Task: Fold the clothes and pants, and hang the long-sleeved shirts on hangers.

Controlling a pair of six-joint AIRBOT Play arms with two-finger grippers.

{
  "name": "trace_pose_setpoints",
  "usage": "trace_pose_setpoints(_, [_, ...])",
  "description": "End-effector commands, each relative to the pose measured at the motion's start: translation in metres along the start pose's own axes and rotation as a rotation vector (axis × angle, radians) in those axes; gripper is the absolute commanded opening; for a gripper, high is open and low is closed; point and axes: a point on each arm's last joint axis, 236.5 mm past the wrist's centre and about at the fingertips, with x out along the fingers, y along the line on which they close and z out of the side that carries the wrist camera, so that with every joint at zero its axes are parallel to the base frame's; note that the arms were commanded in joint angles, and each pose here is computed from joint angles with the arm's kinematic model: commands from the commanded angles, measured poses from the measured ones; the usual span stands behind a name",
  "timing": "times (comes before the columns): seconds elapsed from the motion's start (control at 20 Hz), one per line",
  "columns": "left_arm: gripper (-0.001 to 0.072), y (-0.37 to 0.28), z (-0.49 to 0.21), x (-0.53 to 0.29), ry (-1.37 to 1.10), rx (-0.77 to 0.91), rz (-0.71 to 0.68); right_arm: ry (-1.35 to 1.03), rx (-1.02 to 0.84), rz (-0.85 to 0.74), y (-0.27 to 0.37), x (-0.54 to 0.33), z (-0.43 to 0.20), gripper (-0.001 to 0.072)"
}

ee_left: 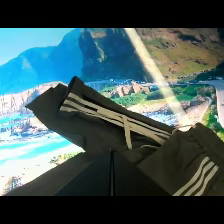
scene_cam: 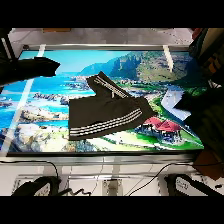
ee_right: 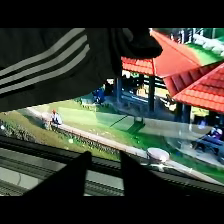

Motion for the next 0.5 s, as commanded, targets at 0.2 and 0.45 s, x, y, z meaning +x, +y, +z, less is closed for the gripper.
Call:
trace_pose_setpoints(0.2, [0.0018,0.046,-0.077,0.005,0.292,0.041,0.132,-0.087,0.091,-0.030,-0.033,0.119,-0.016,0.0509])
trace_pose_setpoints(0.45, [0.0006,0.080,-0.177,-0.014,0.465,-0.253,0.219,-0.189,0.090,-0.033,-0.025,0.152,0.016,0.0509])
